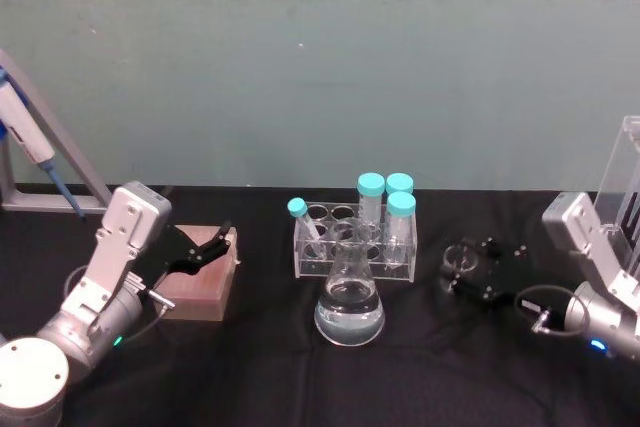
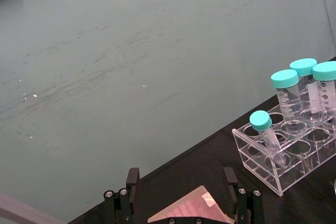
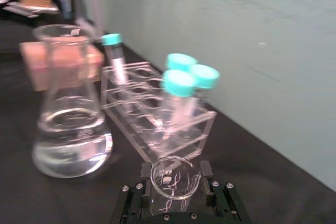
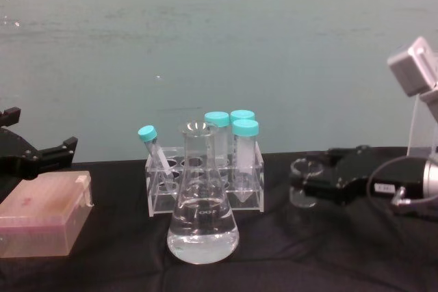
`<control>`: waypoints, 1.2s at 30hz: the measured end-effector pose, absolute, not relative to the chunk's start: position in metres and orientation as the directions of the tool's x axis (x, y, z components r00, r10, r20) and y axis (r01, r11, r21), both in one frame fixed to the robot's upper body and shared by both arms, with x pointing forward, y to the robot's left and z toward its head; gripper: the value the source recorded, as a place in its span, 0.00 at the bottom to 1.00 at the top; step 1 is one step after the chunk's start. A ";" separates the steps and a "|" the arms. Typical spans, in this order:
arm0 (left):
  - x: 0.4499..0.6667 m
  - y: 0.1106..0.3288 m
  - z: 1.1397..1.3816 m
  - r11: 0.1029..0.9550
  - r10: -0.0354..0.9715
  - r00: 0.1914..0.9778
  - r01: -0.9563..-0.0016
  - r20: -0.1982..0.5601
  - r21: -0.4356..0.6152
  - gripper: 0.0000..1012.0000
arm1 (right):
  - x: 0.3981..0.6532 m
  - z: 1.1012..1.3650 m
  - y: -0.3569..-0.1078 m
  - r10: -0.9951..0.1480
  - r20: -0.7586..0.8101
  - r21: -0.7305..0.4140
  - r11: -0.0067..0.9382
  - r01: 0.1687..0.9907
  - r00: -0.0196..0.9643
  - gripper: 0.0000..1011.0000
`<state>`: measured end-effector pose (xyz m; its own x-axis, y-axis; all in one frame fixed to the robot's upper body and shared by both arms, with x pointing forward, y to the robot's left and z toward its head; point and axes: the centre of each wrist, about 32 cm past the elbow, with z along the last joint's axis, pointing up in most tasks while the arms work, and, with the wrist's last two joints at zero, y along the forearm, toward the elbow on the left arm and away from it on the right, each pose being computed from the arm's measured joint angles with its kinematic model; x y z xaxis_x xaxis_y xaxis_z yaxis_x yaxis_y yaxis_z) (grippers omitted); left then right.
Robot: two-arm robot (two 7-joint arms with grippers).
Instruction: Place the experimental apparatus aside using one hand.
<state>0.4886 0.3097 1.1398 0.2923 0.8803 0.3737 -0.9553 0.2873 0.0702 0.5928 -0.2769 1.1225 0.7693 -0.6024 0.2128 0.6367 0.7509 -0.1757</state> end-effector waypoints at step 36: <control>0.489 0.310 1.140 0.287 0.880 0.292 -0.955 0.374 0.070 0.99 | 0.605 1.127 -0.268 -0.880 0.231 -0.153 0.389 0.909 0.415 0.54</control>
